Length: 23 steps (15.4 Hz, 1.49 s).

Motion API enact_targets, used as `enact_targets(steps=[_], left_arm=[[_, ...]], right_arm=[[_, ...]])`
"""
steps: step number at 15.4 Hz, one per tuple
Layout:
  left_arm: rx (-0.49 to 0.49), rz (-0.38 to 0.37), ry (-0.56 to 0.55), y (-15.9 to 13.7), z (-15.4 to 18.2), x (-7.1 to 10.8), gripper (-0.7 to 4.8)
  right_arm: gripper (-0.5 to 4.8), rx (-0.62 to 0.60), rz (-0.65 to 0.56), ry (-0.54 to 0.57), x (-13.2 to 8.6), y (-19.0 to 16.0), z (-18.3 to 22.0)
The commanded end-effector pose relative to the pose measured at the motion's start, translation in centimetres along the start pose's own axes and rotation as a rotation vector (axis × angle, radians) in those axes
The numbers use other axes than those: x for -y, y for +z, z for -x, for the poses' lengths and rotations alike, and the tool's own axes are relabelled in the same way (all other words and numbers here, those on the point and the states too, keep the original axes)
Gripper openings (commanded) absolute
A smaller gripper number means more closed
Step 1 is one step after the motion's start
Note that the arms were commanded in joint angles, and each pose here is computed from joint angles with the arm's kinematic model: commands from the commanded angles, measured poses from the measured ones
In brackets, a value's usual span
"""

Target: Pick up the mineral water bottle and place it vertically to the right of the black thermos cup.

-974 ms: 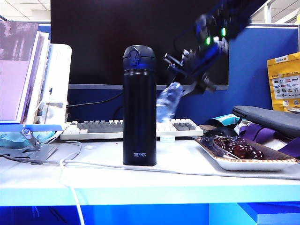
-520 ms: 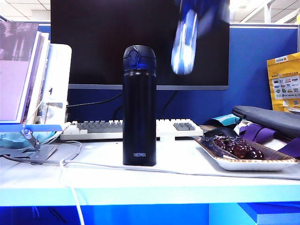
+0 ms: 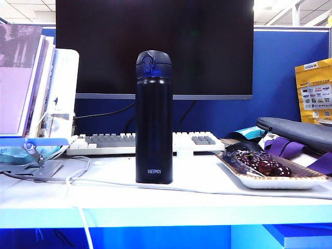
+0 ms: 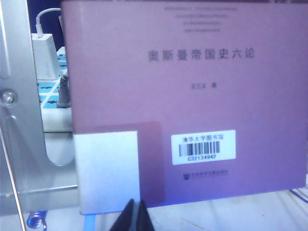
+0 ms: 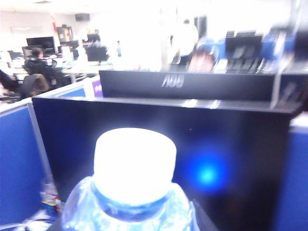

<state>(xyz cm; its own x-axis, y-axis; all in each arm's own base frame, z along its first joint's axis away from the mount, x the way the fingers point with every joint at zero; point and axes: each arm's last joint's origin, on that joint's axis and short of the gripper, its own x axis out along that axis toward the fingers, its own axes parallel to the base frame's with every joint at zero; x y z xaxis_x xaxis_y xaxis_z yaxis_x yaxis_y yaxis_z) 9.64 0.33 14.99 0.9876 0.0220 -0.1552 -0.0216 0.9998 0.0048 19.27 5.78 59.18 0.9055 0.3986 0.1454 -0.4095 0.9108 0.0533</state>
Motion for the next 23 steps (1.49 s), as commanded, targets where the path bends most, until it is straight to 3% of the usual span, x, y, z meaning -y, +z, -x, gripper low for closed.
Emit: enact_targets(steps=[1,5,9,11,16,20,23], left_arm=[[-0.009,-0.003,-0.003,-0.1,0.0,0.0,-0.02],[-0.009,-0.004,-0.003,-0.1,0.0,0.0,-0.02],[-0.009,-0.003,-0.003,-0.1,0.0,0.0,-0.02],[-0.009,-0.003,-0.003,-0.1,0.0,0.0,-0.02],[-0.009,-0.004,-0.003,-0.1,0.0,0.0,-0.02],[-0.009,-0.004,-0.002,-0.1,0.0,0.0,-0.02],[-0.009,-0.003,-0.003,-0.1,0.0,0.0,-0.02]], right_arm=[[2.60,0.076,0.088,-0.034,-0.9,2.4,5.9],[2.60,0.096,0.118,-0.038,-1.8,3.3,11.9],[2.60,0.233,0.155,-0.106,-1.7,1.9,13.0],[2.60,0.260,0.154,-0.118,-1.2,-1.4,11.3],[2.60,0.188,0.068,-0.106,0.8,-16.2,4.7],[2.60,0.161,0.065,-0.087,0.8,-21.8,2.7],[2.60,0.063,0.091,-0.022,-0.7,-24.8,-0.4]])
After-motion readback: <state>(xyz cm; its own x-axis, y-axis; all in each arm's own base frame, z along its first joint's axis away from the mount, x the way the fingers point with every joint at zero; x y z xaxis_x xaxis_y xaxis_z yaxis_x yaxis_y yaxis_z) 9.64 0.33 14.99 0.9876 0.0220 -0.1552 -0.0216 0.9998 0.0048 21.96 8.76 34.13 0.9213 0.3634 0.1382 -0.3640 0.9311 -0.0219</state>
